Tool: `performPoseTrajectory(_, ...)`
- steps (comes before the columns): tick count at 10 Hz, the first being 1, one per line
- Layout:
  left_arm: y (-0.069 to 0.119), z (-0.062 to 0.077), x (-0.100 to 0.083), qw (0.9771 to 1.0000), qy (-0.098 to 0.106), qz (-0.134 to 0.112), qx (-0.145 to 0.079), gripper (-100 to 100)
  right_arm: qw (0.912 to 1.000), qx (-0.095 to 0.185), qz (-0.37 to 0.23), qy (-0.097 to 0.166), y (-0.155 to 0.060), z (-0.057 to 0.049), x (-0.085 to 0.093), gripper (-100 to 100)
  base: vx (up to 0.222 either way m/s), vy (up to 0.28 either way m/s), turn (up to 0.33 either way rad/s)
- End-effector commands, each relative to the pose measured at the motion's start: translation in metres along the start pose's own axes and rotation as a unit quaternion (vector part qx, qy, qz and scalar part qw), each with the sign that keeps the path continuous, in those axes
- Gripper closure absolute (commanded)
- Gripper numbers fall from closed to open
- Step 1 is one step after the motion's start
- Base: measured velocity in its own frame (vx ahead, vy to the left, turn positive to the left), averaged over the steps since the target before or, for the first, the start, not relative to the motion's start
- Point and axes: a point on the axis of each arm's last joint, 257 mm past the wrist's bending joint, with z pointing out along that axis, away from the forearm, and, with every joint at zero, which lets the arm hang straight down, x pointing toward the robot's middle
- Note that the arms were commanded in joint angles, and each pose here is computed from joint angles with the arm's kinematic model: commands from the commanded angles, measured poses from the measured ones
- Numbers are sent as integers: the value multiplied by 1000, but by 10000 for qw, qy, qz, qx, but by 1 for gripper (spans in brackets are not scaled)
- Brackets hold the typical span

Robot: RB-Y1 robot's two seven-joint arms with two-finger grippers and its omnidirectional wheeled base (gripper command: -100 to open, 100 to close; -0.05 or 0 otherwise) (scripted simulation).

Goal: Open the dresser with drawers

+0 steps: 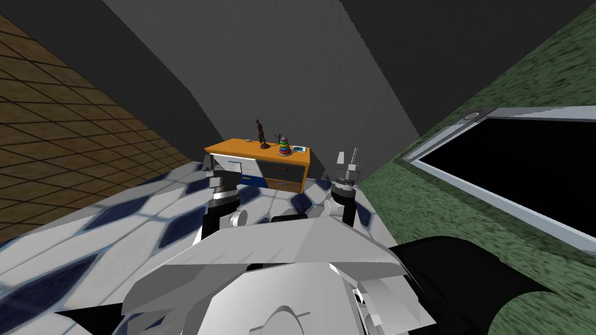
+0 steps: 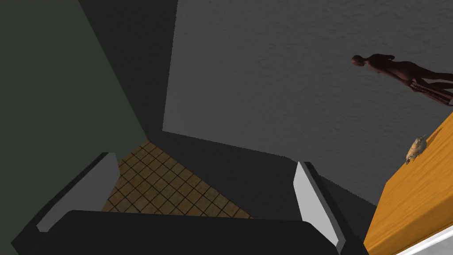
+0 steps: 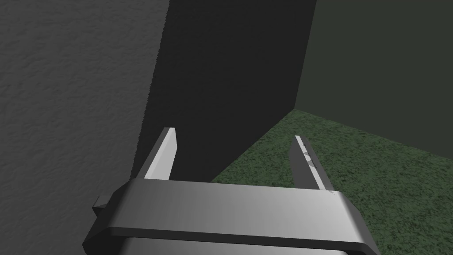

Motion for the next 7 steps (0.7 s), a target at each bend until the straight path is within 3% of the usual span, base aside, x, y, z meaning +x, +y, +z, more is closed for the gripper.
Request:
performPoseTrajectory(1,0,0,0,10000,0,0,0,0,10000,0,0,0,0,0,0,0,0,0,0)
performPoseTrajectory(7,0,0,0,10000,0,0,2,0,10000,-2,0,0,0,0,0,0,0,0,0)
